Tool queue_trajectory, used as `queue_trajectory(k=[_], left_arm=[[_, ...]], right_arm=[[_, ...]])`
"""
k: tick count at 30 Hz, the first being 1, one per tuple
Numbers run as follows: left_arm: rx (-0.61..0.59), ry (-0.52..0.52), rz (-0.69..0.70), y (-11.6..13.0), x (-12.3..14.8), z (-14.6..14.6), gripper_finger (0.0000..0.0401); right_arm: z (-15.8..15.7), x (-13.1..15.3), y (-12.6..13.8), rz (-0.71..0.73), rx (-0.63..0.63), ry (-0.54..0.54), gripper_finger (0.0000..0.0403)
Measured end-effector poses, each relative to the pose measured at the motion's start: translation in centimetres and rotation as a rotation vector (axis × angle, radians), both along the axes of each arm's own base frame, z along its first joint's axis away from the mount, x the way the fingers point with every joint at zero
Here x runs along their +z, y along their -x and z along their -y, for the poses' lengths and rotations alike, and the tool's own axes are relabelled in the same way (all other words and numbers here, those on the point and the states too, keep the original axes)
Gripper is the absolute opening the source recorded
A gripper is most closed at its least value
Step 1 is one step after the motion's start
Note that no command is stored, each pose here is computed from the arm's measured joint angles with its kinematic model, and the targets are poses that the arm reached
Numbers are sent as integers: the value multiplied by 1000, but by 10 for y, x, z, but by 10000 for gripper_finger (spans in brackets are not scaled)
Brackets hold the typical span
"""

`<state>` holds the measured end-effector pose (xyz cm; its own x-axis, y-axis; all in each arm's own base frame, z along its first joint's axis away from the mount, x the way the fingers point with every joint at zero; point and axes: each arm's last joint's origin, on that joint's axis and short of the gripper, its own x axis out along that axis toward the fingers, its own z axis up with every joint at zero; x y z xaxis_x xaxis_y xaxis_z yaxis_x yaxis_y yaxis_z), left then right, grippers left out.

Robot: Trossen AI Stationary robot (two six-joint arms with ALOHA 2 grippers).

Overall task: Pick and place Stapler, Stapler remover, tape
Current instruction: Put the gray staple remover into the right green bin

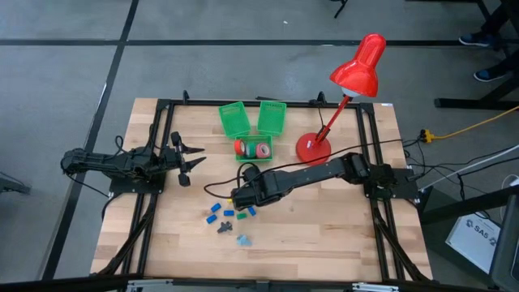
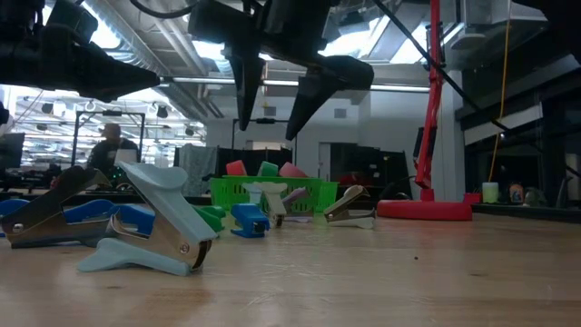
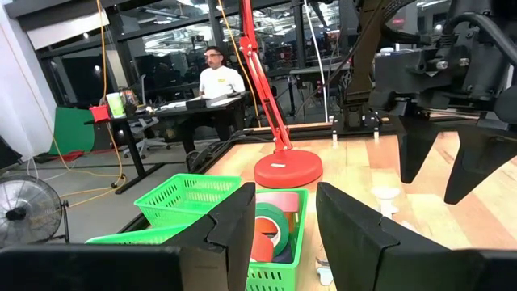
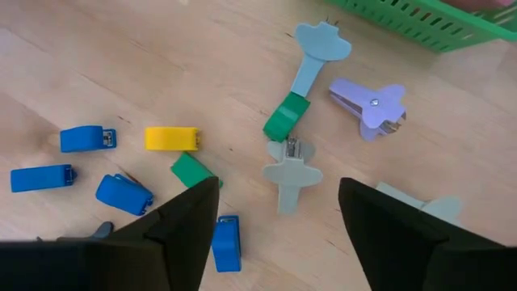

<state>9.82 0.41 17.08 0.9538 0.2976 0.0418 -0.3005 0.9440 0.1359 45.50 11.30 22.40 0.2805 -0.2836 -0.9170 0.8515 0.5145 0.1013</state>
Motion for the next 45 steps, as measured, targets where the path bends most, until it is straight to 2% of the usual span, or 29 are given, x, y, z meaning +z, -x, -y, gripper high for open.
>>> queue_trajectory(k=[15, 23, 33, 41, 45], left_arm=[[0, 0, 0, 0, 0, 0, 128], [0, 0, 0, 0, 0, 0, 127], [0, 0, 0, 0, 0, 0, 127], [0, 0, 0, 0, 0, 0, 127], [0, 0, 0, 0, 0, 0, 127]], right_arm=[[4, -1, 3, -41, -8, 19, 260], [4, -18, 4, -95, 1, 1, 260], [3, -54, 5, -129, 132, -31, 260], [5, -52, 0, -98, 206, -19, 260], [10, -63, -2, -108, 216, -20, 260]])
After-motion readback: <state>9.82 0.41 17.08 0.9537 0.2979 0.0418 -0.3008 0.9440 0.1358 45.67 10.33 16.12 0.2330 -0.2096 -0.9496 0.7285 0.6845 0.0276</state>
